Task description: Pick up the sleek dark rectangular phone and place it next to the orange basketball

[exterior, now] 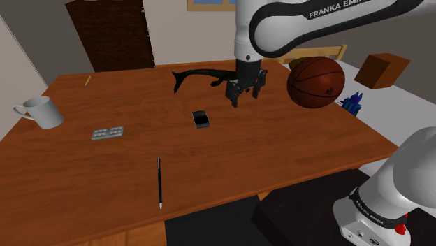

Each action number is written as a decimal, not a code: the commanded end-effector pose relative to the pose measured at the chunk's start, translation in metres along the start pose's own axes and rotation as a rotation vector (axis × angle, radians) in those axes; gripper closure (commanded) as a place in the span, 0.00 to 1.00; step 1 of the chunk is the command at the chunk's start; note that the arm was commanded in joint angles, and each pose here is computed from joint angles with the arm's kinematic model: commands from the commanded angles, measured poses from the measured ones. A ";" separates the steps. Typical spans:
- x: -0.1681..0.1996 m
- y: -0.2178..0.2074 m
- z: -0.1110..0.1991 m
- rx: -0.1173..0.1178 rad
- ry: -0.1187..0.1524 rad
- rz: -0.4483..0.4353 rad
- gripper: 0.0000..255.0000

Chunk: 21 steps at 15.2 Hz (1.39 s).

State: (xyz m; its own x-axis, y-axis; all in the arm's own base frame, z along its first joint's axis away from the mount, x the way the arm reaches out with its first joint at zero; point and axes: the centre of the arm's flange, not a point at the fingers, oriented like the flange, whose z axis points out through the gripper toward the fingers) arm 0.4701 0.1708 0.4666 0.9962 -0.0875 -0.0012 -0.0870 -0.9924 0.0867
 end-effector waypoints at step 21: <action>0.133 -0.116 0.118 0.027 0.018 0.143 0.00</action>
State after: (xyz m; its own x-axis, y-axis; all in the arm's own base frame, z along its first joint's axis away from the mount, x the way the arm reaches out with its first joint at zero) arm 0.6109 0.2653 0.3440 0.9735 -0.2270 0.0266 -0.2282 -0.9719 0.0579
